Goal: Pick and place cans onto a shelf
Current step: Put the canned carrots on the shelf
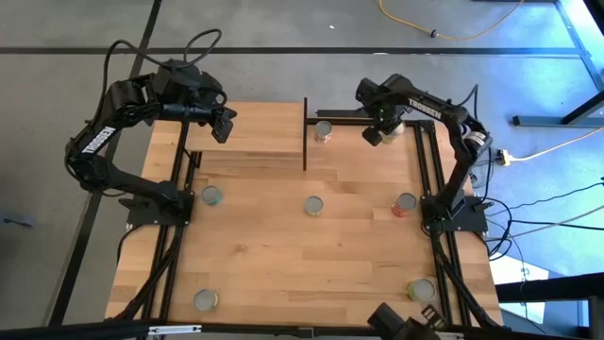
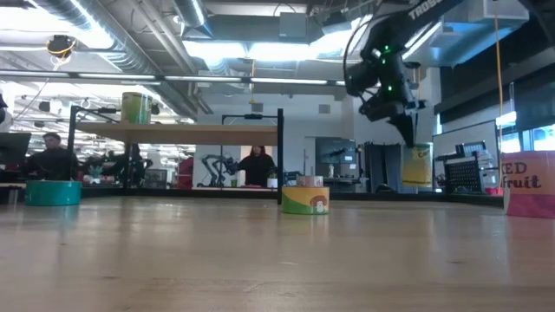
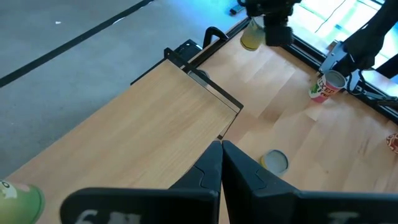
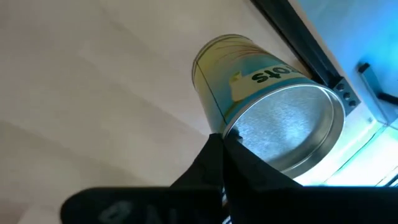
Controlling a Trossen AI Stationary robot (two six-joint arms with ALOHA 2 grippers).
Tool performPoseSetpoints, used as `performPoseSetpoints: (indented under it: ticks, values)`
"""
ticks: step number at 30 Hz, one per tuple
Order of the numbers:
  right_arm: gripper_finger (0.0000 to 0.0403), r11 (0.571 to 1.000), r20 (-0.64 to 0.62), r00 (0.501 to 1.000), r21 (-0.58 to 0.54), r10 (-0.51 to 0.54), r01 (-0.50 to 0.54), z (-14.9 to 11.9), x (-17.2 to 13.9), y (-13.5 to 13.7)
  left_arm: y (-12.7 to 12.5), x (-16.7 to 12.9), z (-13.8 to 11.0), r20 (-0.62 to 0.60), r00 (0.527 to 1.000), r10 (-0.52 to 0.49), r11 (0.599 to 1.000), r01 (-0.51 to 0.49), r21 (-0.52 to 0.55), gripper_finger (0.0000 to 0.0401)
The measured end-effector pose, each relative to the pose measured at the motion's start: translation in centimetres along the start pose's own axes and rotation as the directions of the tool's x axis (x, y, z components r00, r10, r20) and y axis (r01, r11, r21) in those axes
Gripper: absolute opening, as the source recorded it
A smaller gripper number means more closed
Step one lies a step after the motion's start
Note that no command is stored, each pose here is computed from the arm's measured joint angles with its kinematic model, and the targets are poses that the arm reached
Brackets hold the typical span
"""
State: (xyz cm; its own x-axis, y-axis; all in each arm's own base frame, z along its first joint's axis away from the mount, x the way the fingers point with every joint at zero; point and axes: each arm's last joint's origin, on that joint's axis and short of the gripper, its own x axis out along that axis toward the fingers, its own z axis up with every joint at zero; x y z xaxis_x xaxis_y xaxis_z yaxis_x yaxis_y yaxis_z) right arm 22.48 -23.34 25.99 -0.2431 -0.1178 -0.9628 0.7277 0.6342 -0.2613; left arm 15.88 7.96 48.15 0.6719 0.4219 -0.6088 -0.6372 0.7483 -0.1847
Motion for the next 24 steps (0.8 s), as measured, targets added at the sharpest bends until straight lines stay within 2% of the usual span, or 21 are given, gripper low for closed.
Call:
performPoseSetpoints:
  ticks: [5,11,16,24]
  values:
    - [0.0000,0.999,0.033,0.999,-0.046,-0.011,0.013,-1.8,-3.3,0.8,0.0,0.0,0.0,0.000,1.000,0.000,1.000,0.000,0.000,0.0000]
    - [0.0000,0.997,0.167,0.986,-0.071,-0.008,0.020,-3.1,-8.6,1.9,0.0,0.0,0.0,-0.001,1.000,0.000,1.000,0.000,0.001,0.0000]
    - [0.0000,0.988,0.325,0.943,-0.150,0.076,-0.028,-3.8,-13.0,3.6,0.0,0.0,0.0,-0.006,1.000,0.001,1.000,-0.001,0.001,0.0000]
    - [0.0000,0.964,0.473,0.863,-0.262,0.179,-0.056,-6.2,-17.7,7.0,0.0,0.0,-0.1,-0.009,1.000,-0.001,1.000,0.001,0.002,0.0000]
